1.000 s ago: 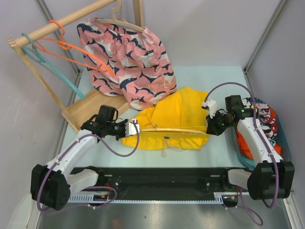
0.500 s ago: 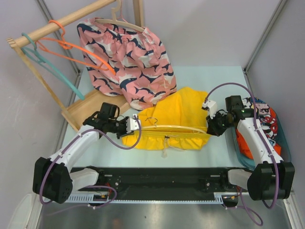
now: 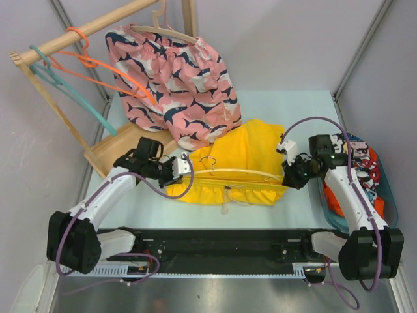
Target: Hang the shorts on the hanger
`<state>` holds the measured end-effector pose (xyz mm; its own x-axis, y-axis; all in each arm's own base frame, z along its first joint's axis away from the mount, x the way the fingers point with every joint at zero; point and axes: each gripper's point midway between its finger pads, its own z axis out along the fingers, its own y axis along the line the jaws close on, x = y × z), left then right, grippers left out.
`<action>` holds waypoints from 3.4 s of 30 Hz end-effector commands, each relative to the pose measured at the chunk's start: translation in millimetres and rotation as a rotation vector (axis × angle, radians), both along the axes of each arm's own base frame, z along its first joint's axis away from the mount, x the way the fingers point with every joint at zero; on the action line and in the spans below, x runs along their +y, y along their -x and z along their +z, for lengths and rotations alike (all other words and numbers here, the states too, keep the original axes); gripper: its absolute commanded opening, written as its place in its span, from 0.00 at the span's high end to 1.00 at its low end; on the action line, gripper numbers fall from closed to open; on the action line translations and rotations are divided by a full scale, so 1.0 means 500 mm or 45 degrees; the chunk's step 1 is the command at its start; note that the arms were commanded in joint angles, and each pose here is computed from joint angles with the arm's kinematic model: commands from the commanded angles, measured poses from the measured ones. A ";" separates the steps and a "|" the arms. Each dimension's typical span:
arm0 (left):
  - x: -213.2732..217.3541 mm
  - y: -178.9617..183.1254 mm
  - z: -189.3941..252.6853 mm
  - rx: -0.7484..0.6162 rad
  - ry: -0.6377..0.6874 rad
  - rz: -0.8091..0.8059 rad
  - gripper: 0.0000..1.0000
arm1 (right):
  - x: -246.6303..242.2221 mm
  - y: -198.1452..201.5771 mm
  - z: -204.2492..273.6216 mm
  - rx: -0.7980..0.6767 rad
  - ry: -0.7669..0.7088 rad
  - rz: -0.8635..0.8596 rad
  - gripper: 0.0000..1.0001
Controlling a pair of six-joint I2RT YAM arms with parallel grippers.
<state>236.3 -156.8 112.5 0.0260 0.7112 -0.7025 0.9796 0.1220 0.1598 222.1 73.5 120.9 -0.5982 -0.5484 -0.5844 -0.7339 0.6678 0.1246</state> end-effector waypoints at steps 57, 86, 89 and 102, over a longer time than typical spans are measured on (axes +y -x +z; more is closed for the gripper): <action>-0.085 0.023 0.188 -0.146 -0.075 -0.168 1.00 | 0.464 -0.002 0.325 -0.641 -0.437 0.859 0.83; -0.186 0.044 0.534 0.079 1.040 0.536 0.24 | 0.496 -0.204 0.580 -0.470 -0.831 0.059 1.00; -0.216 0.052 0.506 0.140 1.065 0.601 0.25 | 0.517 -0.212 0.590 -0.434 -0.888 0.000 1.00; -0.305 0.058 0.409 0.404 1.032 0.832 0.23 | 0.572 -0.193 0.639 -0.456 -0.979 -0.199 1.00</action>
<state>195.1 -310.2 316.5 -0.4105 -0.0699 -0.9092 0.7564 0.5308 -0.3823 308.2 357.2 357.2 -0.4750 -0.0634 -0.8777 -0.7117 0.6143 0.3408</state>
